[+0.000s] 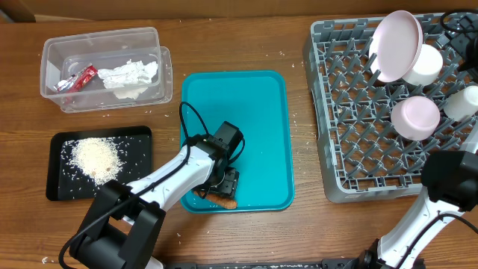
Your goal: Sort waste into correct bins and load items into the dishwasher
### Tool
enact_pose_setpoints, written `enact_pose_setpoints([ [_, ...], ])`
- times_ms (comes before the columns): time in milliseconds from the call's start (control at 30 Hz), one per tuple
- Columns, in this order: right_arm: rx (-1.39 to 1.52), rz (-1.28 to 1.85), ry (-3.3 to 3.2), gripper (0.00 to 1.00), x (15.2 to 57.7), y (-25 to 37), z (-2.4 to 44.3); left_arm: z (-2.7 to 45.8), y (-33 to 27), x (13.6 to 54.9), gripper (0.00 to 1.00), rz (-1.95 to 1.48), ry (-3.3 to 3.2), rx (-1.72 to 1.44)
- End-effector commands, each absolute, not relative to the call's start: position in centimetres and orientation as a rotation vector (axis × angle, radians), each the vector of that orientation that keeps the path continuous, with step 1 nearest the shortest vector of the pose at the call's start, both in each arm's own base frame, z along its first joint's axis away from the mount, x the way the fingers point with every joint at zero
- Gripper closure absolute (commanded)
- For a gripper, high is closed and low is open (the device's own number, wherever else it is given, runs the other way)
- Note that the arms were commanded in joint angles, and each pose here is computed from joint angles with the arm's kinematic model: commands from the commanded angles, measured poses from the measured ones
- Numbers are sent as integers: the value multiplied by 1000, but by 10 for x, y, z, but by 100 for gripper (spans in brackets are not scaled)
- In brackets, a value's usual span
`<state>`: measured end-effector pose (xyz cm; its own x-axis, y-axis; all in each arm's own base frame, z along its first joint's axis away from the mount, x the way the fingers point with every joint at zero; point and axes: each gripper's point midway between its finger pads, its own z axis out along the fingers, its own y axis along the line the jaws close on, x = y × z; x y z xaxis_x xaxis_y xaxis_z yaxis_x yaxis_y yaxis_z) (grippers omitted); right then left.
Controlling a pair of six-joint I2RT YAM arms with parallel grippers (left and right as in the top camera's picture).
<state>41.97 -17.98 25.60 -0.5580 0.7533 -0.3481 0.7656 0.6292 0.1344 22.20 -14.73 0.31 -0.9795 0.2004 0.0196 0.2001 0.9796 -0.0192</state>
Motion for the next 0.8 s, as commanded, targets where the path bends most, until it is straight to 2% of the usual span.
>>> enact_pose_setpoints([
  [0, 1187, -38, 2427, 0, 418, -180, 277, 8, -153, 227, 27, 35, -3115, -283],
  [433, 1187, -38, 2427, 0, 418, -180, 277, 64, -131, 274, 25, -82, -3193, -140],
  [767, 1187, -38, 2427, 0, 418, -180, 277, 112, -49, 317, 22, -124, -3219, 327],
])
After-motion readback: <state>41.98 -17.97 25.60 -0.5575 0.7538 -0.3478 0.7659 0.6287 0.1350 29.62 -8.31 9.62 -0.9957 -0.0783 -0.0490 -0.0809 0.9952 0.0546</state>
